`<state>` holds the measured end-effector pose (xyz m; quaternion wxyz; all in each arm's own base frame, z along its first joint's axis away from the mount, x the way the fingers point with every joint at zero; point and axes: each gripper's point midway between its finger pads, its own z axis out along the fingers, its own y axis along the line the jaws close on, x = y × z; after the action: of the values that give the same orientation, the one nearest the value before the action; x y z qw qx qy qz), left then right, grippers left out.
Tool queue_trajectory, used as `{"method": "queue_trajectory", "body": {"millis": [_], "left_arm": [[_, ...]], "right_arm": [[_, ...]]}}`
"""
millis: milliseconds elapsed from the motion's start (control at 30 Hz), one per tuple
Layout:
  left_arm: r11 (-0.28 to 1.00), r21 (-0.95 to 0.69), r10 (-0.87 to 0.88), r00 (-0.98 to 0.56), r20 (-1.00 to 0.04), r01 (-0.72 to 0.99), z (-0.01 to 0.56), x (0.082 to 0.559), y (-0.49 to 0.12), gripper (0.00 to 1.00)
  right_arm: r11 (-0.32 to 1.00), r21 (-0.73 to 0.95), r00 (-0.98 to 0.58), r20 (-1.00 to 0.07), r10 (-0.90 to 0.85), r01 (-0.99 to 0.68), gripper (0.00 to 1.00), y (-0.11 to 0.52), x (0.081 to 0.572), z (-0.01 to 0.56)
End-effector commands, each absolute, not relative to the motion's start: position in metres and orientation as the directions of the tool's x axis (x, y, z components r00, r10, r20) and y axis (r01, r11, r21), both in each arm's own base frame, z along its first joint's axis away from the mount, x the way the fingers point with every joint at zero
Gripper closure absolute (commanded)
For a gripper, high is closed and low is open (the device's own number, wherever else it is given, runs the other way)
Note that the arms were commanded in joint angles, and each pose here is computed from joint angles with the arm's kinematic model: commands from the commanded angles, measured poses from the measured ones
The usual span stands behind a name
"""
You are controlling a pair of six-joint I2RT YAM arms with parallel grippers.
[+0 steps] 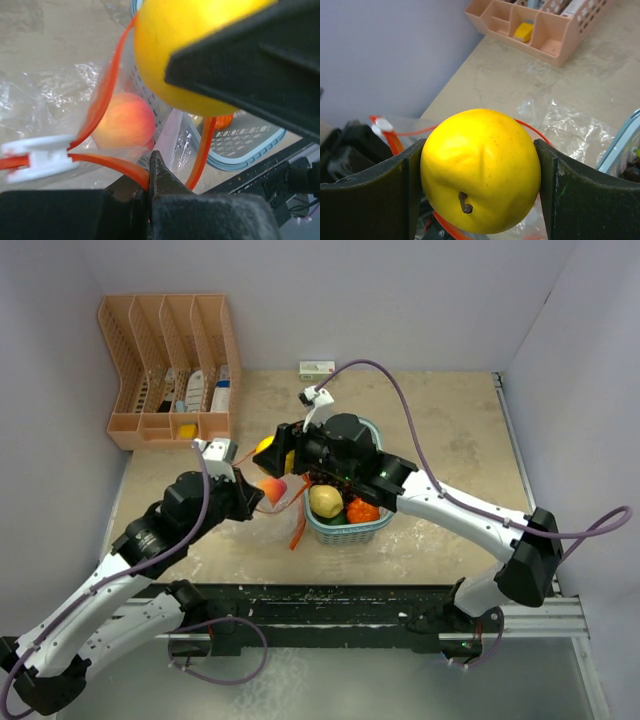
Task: Place the food in the zip-top bag and seal the zipper
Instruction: Place the fake fruit in the zipper food storage bag.
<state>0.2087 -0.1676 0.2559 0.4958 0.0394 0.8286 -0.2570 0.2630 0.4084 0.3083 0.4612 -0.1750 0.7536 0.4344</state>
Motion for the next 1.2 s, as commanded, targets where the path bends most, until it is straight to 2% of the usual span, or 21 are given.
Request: {"method": "queue_trajectory", "body": {"millis": [0,133,400,500,633,933,1167], "left_arm": [[0.787,-0.485,-0.261,-0.506,-0.822,0.382,0.271,0.212,-0.193,1.00],[0.794,-0.472,-0.277,-0.464,-0.841,0.383,0.281,0.218,-0.191,1.00],[0.811,-0.469,-0.290,-0.456,-0.841,0.350,0.265,0.234,-0.191,1.00],[0.790,-0.499,-0.310,-0.470,-0.826,0.356,0.257,0.237,-0.193,1.00],[0.776,-0.520,-0.326,-0.479,-0.815,0.357,0.255,0.238,-0.192,1.00],[0.750,-0.554,-0.333,-0.518,-0.788,0.360,0.248,0.232,-0.197,1.00],[0.773,-0.547,-0.318,-0.551,-0.771,0.320,0.232,0.233,-0.194,1.00]], "right_arm": [[0.736,0.445,-0.478,-0.858,0.187,-0.511,0.61,0.395,0.292,0.311],[0.800,0.391,-0.497,-0.857,0.137,-0.455,0.60,0.390,0.292,0.290],[0.814,0.378,-0.540,-0.836,0.095,-0.442,0.58,0.383,0.273,0.266],[0.837,0.358,-0.553,-0.829,0.082,-0.413,0.39,0.379,0.273,0.259],[0.862,0.336,-0.557,-0.827,0.076,-0.380,0.01,0.374,0.276,0.257],[0.873,0.310,-0.553,-0.831,0.056,-0.377,0.00,0.373,0.278,0.258],[0.872,0.323,-0.514,-0.852,0.098,-0.368,0.00,0.350,0.272,0.278]]}}
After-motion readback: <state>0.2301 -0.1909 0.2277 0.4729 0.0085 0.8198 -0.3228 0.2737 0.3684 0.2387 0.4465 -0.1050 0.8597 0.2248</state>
